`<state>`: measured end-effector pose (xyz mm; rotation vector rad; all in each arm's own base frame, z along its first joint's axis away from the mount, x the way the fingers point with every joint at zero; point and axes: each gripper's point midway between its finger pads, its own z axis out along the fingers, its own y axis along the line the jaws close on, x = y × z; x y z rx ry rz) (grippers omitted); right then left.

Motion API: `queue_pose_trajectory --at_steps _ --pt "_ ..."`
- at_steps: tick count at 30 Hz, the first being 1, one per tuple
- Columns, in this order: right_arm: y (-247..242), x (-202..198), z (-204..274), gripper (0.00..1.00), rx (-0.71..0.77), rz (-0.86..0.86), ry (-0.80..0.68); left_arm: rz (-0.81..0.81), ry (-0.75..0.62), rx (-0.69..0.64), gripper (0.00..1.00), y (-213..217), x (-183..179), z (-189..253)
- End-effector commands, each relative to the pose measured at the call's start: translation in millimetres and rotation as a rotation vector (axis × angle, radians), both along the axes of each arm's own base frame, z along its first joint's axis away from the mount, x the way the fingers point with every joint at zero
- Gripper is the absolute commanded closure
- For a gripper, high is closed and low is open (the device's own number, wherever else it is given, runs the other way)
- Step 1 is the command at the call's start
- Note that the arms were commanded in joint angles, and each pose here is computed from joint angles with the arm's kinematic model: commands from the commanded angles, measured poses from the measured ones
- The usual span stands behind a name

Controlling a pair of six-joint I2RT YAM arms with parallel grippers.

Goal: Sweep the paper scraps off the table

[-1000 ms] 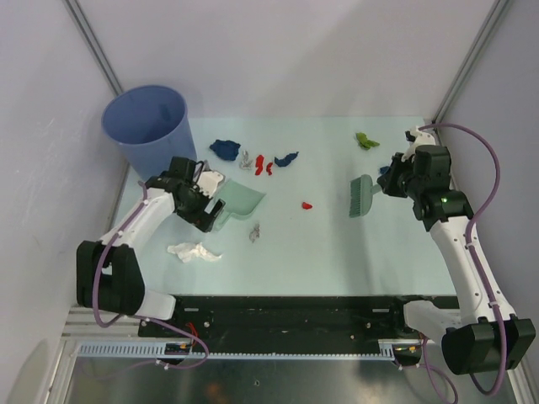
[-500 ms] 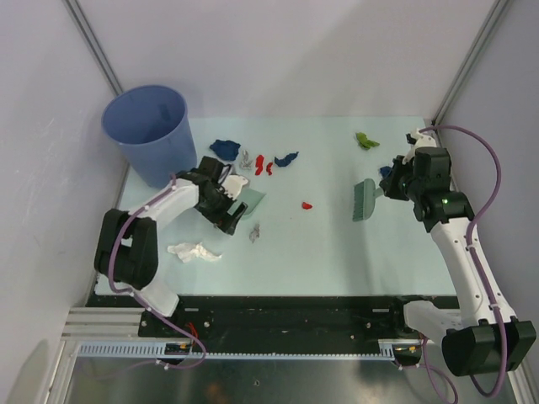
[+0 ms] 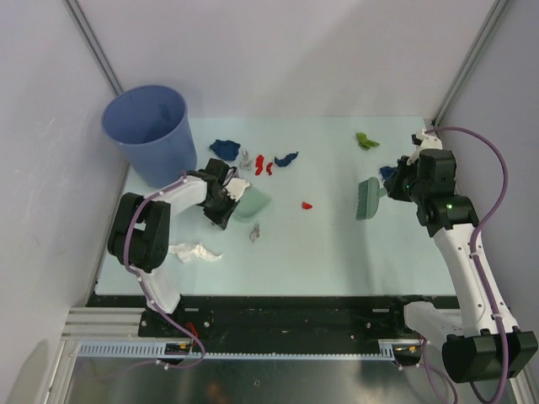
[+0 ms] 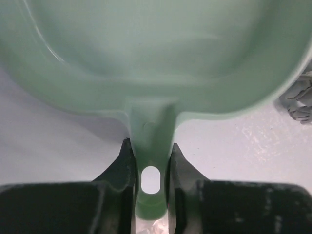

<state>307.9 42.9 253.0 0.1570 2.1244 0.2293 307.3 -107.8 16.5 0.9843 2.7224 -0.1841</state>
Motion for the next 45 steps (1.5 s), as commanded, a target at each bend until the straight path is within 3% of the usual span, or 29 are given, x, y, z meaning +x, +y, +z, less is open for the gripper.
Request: queue_pose_trajectory --at_steps 1,7,12,19,23,24,27,32,34,38,42,45 --pt "-3 3 40 1.0 -0.003 -0.007 -0.107 -0.004 -0.085 -0.013 1.0 -2 13 22" --pt "7 17 81 1.0 0.039 0.017 -0.219 -0.032 -0.217 0.051 1.0 20 3 57" --pt "19 55 129 1.0 -0.01 0.067 -0.369 -0.082 -0.301 0.064 1.0 29 -10 85" --pt "-2 154 166 1.0 -0.385 0.054 -0.588 -0.139 -0.293 0.096 1.0 37 -21 85" --pt "-1 218 144 1.0 -0.61 0.137 -0.549 -0.15 -0.299 0.085 1.0 35 -22 87" --pt "1 239 117 1.0 -0.668 0.166 -0.503 -0.149 -0.298 0.079 1.0 34 -23 87" --pt "-3 265 109 1.0 -0.862 0.189 -0.494 -0.148 -0.301 0.079 1.0 35 -24 89" --pt "16 308 31 1.0 -1.108 0.386 -0.45 -0.141 -0.314 0.104 1.0 40 -23 92" --pt "26 315 1 1.0 -1.209 0.489 -0.419 -0.142 -0.327 0.1 1.0 39 -23 96" --pt "69 302 -67 1.0 -1.186 0.734 -0.322 -0.14 -0.34 0.098 1.0 40 -24 100" --pt "99 251 -104 1.0 -1.137 0.861 -0.254 -0.147 -0.339 0.101 1.0 41 -25 100" --pt "122 202 -106 1.0 -1.018 0.905 -0.231 -0.153 -0.342 0.103 1.0 40 -23 101"
